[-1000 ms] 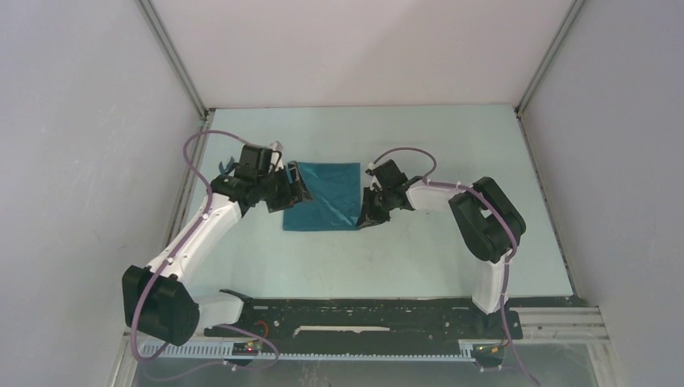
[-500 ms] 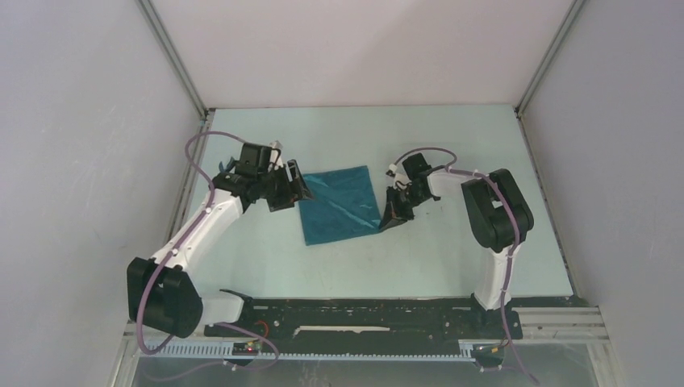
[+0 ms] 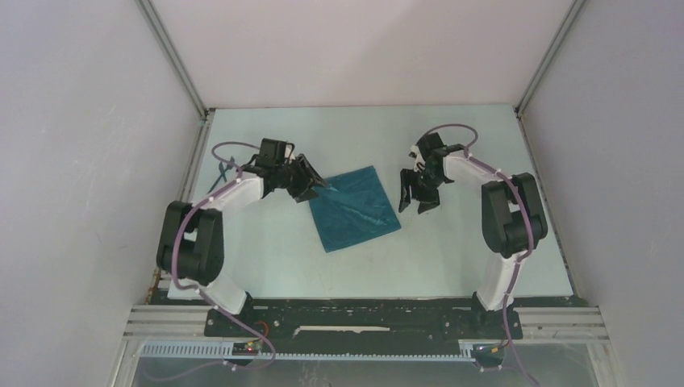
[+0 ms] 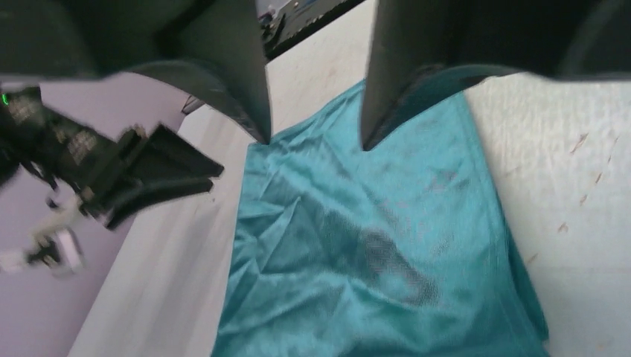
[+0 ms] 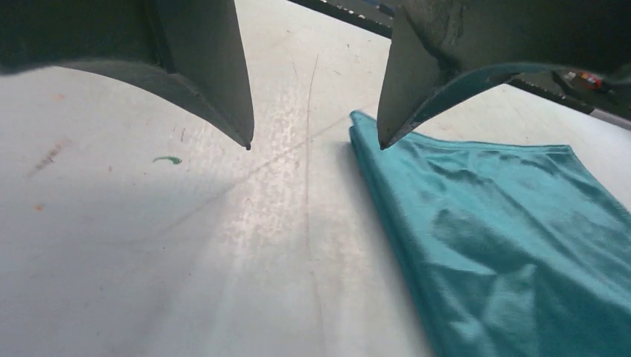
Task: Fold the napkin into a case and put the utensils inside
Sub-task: Move the lower triangle-folded napkin to the center of the board, then pick up the lower triangle-folded napkin from the center of the board.
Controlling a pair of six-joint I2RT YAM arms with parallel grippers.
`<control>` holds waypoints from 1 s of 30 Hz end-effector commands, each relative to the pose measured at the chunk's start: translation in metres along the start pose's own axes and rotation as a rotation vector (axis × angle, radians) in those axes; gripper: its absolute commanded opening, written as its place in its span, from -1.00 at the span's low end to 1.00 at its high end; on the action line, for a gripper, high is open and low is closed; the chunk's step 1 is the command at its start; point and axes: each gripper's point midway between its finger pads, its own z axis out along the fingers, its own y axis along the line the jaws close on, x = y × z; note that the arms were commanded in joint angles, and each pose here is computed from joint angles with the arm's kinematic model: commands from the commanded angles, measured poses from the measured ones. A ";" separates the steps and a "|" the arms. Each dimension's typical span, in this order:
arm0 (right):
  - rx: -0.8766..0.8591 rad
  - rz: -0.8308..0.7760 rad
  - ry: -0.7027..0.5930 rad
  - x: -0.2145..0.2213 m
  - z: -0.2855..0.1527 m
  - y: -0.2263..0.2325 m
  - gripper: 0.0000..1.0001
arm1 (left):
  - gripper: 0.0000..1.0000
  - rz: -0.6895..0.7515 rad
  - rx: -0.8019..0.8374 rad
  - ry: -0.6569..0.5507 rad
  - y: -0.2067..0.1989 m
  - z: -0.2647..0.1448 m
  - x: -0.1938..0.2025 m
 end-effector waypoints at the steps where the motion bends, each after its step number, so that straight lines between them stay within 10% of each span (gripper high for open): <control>1: 0.060 -0.085 -0.213 -0.029 -0.046 0.036 0.41 | -0.05 -0.042 0.072 -0.100 -0.026 0.024 -0.048; 5: -0.318 -0.201 -0.271 -0.014 -0.045 0.148 0.44 | -0.23 -0.070 -0.009 -0.113 0.003 0.046 -0.071; 10: -0.233 -0.390 -0.349 0.005 -0.020 0.216 0.54 | -0.33 -0.087 -0.121 -0.056 0.048 0.069 -0.078; 18: 0.061 -0.492 -0.271 0.037 0.029 0.241 0.50 | -0.23 -0.112 -0.115 0.019 0.054 0.077 -0.077; 30: 0.127 -0.562 -0.149 0.065 0.074 0.253 0.02 | 0.26 -0.082 0.083 -0.078 0.010 -0.038 -0.079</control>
